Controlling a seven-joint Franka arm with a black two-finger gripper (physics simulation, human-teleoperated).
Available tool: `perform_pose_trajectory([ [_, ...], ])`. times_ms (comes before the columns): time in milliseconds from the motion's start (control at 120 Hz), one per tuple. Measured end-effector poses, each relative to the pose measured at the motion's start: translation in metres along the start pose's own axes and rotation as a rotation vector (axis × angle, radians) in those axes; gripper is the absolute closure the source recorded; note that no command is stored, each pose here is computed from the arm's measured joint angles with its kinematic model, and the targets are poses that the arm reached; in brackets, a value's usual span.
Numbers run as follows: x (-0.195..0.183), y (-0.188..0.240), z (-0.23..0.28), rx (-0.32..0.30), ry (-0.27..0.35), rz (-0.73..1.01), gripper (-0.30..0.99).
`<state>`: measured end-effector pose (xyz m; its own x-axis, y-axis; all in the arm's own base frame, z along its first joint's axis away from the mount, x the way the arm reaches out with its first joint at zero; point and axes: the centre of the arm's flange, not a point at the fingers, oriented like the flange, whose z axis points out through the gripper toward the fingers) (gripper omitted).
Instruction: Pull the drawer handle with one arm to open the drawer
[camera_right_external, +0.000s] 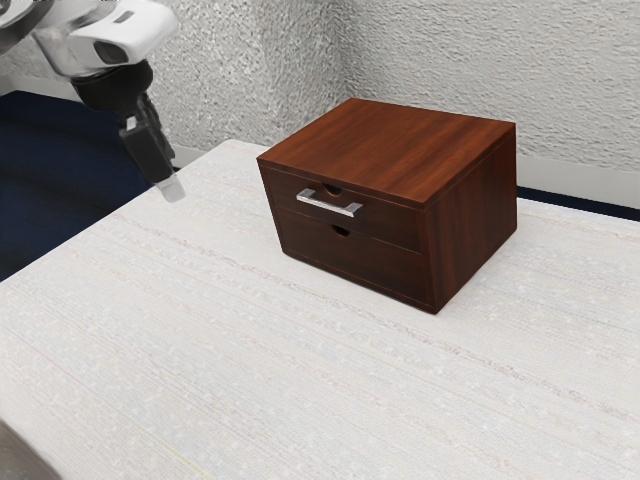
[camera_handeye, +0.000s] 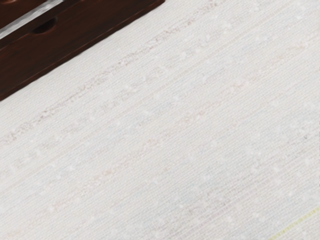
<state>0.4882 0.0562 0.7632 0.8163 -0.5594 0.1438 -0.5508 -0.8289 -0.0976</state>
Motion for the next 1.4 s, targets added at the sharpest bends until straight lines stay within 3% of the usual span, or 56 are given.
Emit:
perform_pose_trajectory([
  [167,0.005,-0.007,0.015,-0.023,-0.017,0.047,0.00],
  [292,0.011,0.026,-0.001,-0.052,0.010,0.138,0.00],
  [400,0.019,0.077,-0.005,-0.004,-0.042,0.327,0.00],
  [475,0.027,0.080,0.014,0.029,-0.071,0.467,0.00],
  [575,0.042,0.063,0.028,0.093,-0.061,0.630,0.00],
  [775,0.081,0.013,0.072,0.130,0.007,0.894,0.01],
  [900,0.101,-0.024,0.084,0.180,0.023,1.016,0.16],
  [1100,0.091,-0.080,0.124,0.146,0.065,1.105,0.26],
  [1292,0.099,-0.086,0.150,0.154,0.225,1.166,0.30],
  [1400,0.101,-0.095,0.160,0.173,0.281,1.174,0.30],
])
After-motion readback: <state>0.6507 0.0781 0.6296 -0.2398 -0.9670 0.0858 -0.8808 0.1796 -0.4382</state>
